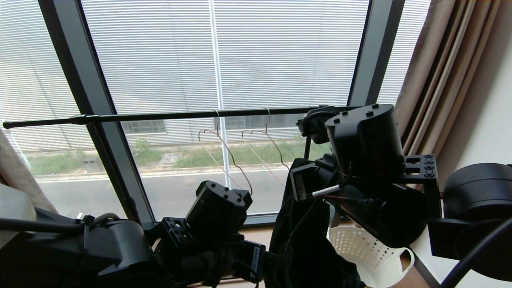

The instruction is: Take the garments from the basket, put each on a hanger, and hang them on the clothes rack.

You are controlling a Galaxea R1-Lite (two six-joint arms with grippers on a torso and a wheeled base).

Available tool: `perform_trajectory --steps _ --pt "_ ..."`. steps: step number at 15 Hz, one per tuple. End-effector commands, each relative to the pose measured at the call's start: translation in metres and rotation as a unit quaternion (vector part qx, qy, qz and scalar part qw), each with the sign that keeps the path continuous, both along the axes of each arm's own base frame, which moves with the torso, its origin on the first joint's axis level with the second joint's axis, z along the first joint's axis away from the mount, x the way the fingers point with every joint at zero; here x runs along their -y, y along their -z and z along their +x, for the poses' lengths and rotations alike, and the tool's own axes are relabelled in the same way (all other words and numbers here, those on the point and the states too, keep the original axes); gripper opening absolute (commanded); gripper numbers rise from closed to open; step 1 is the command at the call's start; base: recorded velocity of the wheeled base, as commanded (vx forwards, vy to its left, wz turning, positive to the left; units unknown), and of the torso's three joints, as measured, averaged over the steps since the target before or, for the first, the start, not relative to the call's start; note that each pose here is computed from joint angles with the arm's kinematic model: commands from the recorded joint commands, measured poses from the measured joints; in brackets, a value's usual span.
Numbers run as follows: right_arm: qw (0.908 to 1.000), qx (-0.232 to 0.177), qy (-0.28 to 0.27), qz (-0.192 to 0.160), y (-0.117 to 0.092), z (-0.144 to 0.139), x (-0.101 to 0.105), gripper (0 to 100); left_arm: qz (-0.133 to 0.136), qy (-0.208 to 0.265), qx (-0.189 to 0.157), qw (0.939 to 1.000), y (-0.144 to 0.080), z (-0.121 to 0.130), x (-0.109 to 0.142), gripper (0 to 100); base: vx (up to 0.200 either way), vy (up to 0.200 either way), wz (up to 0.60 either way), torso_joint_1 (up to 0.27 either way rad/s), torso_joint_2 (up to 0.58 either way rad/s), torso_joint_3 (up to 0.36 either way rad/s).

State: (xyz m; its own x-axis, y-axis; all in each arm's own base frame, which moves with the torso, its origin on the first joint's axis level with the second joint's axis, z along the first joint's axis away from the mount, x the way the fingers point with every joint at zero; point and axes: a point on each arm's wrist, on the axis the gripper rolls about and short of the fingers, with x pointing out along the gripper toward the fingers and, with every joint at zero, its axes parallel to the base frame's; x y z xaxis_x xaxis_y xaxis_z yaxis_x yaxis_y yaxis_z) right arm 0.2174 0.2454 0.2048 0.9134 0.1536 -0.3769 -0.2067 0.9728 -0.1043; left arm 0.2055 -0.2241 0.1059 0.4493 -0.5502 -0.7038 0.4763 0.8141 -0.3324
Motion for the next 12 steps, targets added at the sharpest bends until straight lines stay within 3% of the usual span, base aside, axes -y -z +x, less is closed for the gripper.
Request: perform_trajectory --steps 1,9,12 --pt "1.0000 -0.001 0.000 -0.001 0.001 0.000 -0.001 0 -0.004 0.003 0.004 1.0000 -0.003 -0.003 0.000 100 0.000 0.000 0.00 0.000 0.00 0.000" --pt "0.9998 0.007 -0.011 0.012 -0.007 -0.007 -0.004 0 0.009 -0.002 0.000 1.0000 0.009 0.007 0.011 100 0.000 0.000 0.00 0.000 0.00 0.000" --pt "0.9995 0.014 -0.016 0.021 -0.016 -0.016 0.003 0 0.056 -0.060 0.010 0.9966 0.029 0.024 0.014 100 0.000 0.000 0.00 0.000 0.00 0.000"
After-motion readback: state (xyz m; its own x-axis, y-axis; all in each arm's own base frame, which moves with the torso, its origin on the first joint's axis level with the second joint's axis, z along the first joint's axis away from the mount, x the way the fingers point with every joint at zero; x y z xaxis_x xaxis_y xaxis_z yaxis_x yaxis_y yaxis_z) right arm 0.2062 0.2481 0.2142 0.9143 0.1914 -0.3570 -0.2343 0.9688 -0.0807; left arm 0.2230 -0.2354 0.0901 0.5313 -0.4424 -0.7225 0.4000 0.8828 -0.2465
